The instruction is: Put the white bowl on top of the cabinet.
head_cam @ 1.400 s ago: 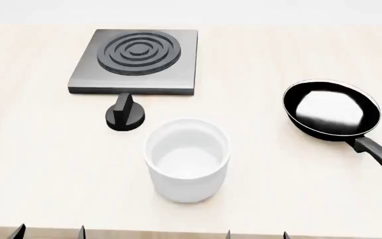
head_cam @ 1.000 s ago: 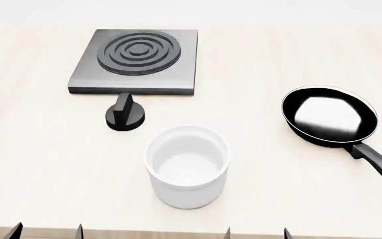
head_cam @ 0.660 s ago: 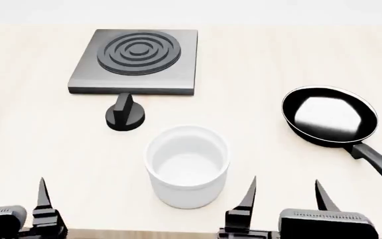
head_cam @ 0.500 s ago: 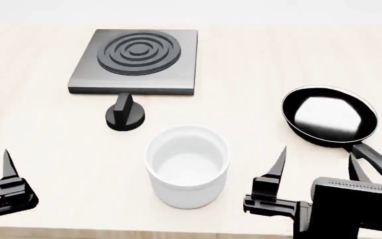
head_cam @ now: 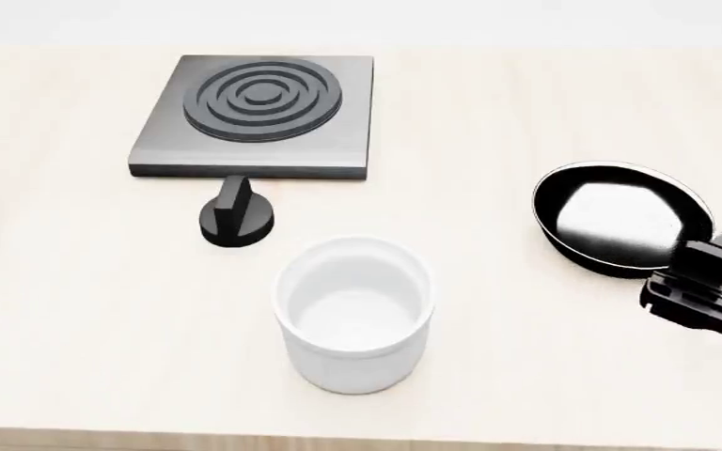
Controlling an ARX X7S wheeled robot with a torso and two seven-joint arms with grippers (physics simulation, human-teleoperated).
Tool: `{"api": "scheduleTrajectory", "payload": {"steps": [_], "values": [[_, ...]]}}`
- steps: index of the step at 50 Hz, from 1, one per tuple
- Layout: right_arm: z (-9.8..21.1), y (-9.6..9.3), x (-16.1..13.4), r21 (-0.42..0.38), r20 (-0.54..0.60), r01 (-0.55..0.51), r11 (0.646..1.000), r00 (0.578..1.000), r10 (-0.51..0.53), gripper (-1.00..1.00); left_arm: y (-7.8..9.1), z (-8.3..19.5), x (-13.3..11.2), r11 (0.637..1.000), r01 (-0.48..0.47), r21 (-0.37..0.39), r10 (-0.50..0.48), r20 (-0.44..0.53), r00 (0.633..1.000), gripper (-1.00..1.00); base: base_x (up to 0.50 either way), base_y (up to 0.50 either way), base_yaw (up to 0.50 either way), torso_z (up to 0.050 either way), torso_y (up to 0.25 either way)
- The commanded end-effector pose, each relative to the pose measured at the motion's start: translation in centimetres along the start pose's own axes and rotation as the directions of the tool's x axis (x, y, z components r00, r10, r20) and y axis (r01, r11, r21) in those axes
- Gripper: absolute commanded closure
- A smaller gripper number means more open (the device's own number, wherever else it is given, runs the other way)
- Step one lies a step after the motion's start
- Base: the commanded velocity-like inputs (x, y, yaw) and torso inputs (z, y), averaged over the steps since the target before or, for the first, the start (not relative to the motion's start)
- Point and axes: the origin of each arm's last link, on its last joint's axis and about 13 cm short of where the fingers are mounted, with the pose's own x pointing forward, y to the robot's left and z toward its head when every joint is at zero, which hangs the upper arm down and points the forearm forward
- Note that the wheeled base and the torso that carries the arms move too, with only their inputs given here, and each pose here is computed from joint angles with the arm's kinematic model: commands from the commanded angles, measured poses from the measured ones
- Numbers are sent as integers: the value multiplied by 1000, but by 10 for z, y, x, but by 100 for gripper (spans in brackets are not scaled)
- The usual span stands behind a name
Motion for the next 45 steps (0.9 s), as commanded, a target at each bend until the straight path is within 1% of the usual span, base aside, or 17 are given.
{"api": "scheduleTrajectory", "payload": {"steps": [1,2,9,12,15,16,37,45], "values": [[4,-18,9,18,4,103,994,995,-104,-100,11,6,6,997,-76,-16,76,16,997,-100,0,0,0,0,0],[3,-20,9,1,5,115,993,993,-115,-100,12,7,7,997,-81,-19,81,16,997,-100,0,0,0,0,0],[2,-20,8,-4,-1,124,992,992,-124,-100,13,7,8,996,-86,-20,86,16,996,-100,0,0,0,0,0],[3,-19,7,-40,13,124,991,992,-124,-100,12,5,8,996,-87,-15,87,17,996,-100,0,0,0,0,0],[5,-20,6,-30,15,120,992,993,-119,-100,12,5,9,996,-87,-14,87,16,996,-100,0,34,0,0,0],[7,-20,5,-29,36,114,993,993,-113,-100,12,5,8,996,-86,-15,87,16,996,-100,0,477,0,0,0],[10,-20,4,-47,51,115,992,992,-112,-100,11,6,7,996,-83,-13,83,19,996,-100,0,500,0,0,0],[10,-20,5,-50,56,117,992,992,-114,-100,12,5,8,996,-93,0,93,28,995,-100,0,500,0,0,0]]}}
